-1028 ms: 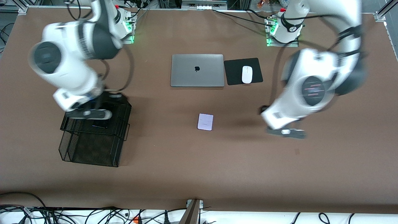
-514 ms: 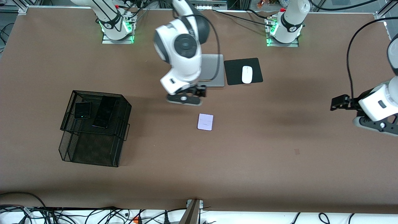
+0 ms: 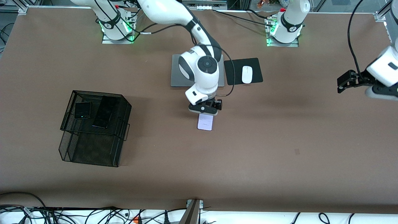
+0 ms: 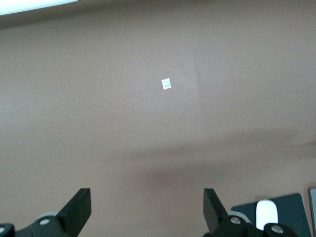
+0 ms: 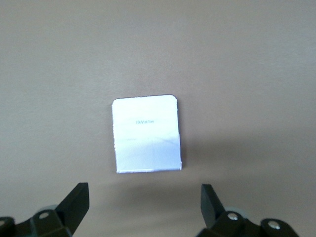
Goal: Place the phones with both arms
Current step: 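Grasp the white Huawei phone with the right gripper and lift it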
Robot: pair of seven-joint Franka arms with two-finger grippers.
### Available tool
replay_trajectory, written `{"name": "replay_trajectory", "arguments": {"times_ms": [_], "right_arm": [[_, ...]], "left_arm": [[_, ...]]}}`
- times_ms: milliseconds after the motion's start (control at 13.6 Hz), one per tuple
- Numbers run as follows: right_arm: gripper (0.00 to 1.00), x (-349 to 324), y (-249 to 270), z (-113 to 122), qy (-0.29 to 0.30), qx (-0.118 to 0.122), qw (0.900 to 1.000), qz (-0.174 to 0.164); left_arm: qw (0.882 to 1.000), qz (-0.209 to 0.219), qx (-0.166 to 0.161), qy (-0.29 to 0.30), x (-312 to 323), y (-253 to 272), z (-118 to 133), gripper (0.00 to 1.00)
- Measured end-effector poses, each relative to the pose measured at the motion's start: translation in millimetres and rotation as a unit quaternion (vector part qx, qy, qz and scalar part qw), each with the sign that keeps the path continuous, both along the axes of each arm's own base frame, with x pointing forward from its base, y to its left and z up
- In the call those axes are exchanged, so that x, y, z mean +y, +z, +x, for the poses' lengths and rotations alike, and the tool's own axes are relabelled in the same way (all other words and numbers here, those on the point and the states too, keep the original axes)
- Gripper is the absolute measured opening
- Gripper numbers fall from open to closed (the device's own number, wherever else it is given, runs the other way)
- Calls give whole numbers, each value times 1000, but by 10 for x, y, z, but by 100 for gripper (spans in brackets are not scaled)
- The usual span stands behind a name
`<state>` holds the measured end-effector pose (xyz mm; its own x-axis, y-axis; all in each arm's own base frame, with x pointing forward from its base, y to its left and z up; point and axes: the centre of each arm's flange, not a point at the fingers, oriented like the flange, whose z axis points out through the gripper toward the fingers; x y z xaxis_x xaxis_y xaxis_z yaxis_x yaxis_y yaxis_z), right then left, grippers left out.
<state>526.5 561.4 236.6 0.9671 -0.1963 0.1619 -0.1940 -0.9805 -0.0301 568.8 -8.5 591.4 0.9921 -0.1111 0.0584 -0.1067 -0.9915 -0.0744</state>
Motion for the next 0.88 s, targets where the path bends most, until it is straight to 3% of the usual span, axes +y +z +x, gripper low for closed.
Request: {"name": "replay_trajectory", "arguments": {"times_ms": [220,881], "right_arm": [[100,-26,-294,46,1,-14,1000,-1],[100,-69,-621,114,-23,-34,999,15]], "left_arm": [[1000,-7,-9,12,42,-38,-187,100],[1000,-9,-23,10,31,54,-17,100]]}}
